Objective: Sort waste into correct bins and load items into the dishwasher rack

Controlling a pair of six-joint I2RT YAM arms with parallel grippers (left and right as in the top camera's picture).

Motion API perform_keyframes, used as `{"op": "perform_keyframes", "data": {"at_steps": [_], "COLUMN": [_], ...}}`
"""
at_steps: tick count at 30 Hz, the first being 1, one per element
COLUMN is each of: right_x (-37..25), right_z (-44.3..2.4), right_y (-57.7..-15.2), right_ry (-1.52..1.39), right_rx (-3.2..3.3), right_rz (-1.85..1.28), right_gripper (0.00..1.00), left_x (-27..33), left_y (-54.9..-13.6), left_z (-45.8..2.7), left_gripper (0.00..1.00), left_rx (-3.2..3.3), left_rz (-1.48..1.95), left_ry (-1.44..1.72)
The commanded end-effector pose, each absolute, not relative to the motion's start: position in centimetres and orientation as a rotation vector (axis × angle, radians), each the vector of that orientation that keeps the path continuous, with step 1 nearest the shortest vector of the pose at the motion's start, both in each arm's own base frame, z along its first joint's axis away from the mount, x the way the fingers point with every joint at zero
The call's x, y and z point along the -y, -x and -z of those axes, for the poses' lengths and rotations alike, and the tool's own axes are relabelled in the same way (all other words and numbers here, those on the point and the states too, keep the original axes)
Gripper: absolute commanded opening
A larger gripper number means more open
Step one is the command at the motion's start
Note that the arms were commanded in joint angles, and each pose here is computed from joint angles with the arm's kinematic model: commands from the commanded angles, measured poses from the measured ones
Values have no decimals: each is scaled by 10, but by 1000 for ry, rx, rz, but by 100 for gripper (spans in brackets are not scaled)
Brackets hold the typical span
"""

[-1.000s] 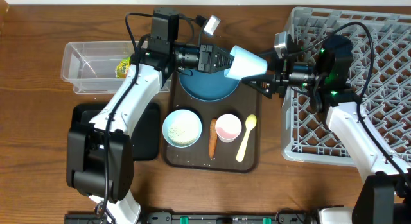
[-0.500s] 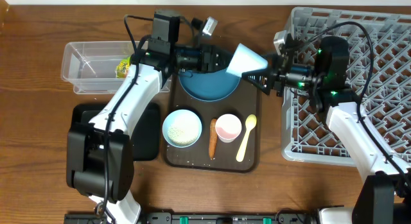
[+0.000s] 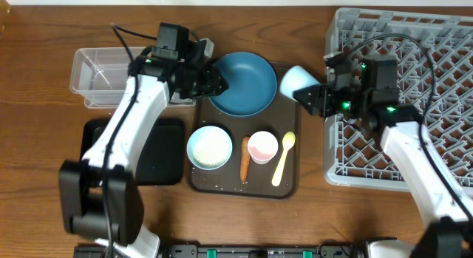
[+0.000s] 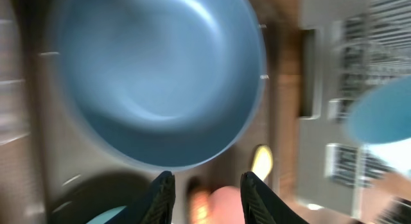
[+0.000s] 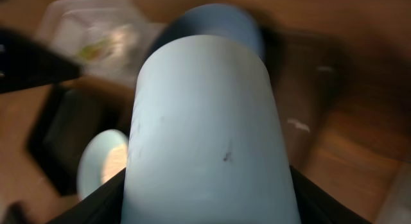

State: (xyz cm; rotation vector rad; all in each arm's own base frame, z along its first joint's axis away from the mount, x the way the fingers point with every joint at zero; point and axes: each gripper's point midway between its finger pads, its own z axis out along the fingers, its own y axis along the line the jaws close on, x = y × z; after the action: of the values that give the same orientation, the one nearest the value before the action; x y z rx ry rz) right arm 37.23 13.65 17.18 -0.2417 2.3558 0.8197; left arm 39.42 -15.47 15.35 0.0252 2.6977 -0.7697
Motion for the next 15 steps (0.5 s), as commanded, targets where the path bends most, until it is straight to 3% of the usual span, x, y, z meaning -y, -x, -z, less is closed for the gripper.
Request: {"op": "perform_keyframes", "data": {"at_steps": [1, 8, 15], "right_x": [-85, 13, 105], "right_z": [-226, -255, -268], "right_y": [-389, -367, -343], "right_ry": [140, -163, -521], "right_rx": [-2281, -2394, -2427], "right_rz": [-442, -40, 76], "right_gripper": [3, 1, 1], "left_x": [117, 104, 104], "left_y": [-398, -382, -382], "left_z": [-166, -164, -163], "left_gripper": [36, 36, 36], "left_rx": [-2667, -2725, -2728], "left_rz": [441, 357, 356], "left_ry": [-25, 3, 4]}}
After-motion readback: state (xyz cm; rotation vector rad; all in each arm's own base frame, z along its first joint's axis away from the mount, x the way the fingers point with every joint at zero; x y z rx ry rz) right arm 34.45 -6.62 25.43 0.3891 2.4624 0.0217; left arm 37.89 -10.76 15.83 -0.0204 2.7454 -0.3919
